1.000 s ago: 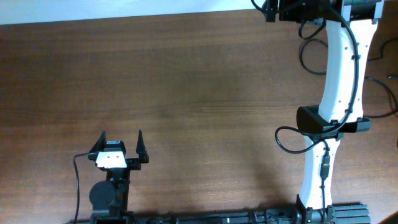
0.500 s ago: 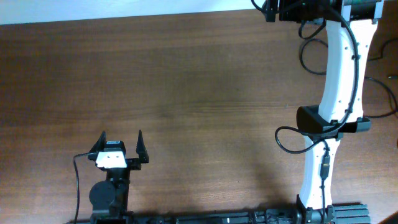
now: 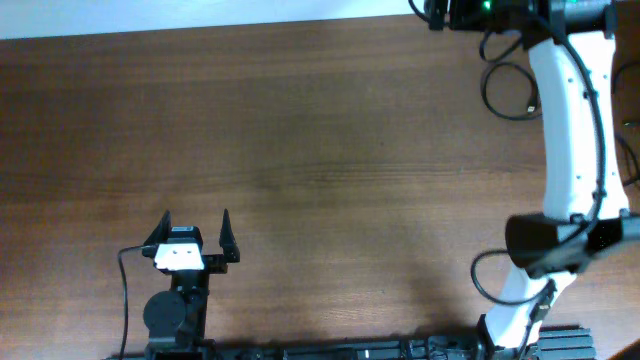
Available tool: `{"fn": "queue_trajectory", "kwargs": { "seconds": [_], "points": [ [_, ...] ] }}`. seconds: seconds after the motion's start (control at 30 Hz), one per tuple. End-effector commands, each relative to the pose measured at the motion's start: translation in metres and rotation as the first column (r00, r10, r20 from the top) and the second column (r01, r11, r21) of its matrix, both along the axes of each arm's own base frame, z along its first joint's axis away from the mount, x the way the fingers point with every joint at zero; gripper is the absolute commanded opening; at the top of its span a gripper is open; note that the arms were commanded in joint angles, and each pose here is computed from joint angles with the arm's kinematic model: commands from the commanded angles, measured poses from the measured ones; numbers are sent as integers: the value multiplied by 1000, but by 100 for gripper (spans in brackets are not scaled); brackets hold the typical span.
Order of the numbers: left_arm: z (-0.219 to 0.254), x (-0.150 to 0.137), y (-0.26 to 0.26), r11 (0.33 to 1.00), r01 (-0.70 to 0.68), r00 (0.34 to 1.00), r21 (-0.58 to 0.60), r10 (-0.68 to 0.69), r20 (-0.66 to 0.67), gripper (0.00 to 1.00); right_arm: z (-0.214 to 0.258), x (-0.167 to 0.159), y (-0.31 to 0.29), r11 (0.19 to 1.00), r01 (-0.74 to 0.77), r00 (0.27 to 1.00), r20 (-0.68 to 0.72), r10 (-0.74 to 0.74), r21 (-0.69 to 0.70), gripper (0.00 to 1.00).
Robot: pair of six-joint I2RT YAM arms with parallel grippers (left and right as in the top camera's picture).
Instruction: Untangle cables
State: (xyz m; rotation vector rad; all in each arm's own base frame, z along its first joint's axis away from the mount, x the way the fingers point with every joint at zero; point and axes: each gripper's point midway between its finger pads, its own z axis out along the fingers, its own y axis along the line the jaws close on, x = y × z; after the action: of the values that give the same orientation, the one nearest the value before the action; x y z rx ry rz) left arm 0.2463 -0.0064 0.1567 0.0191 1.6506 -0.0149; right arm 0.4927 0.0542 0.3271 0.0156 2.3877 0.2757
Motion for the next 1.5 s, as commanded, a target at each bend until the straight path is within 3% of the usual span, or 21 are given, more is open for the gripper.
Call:
{"fn": "queue_trajectory", "kwargs": {
  "seconds": [0.0, 0.37, 0.63, 0.87, 1.13, 1.33, 1.47],
  "points": [
    [-1, -1, -1, 1000, 10, 1000, 14, -10, 0, 99, 7, -20, 0, 1000, 0, 998, 61, 1, -7, 99],
    [-1, -1, -1, 1000, 10, 1000, 14, -10, 0, 99, 3, -50, -2, 1000, 0, 966, 257, -2, 6, 99],
    [-1, -1, -1, 1000, 10, 1000, 14, -10, 0, 99, -11, -98, -6, 1000, 1, 895, 445, -8, 16, 99],
    [-1, -1, -1, 1000, 10, 1000, 14, -10, 0, 99, -28, -145, -26, 995, 98, 838, 539, -81, -2, 99],
    [-1, -1, -1, 1000, 10, 1000, 14, -10, 0, 99, -27, -181, -34, 992, 126, 661, 744, -94, 14, 98],
    [-1, -1, -1, 1000, 10, 1000, 14, -10, 0, 99, -53, -211, -37, 990, 129, 522, 846, -109, 48, 99],
    [-1, -1, -1, 1000, 10, 1000, 14, -10, 0, 99, -76, -225, -41, 988, 138, 472, 873, -123, 65, 99]
  ]
}}
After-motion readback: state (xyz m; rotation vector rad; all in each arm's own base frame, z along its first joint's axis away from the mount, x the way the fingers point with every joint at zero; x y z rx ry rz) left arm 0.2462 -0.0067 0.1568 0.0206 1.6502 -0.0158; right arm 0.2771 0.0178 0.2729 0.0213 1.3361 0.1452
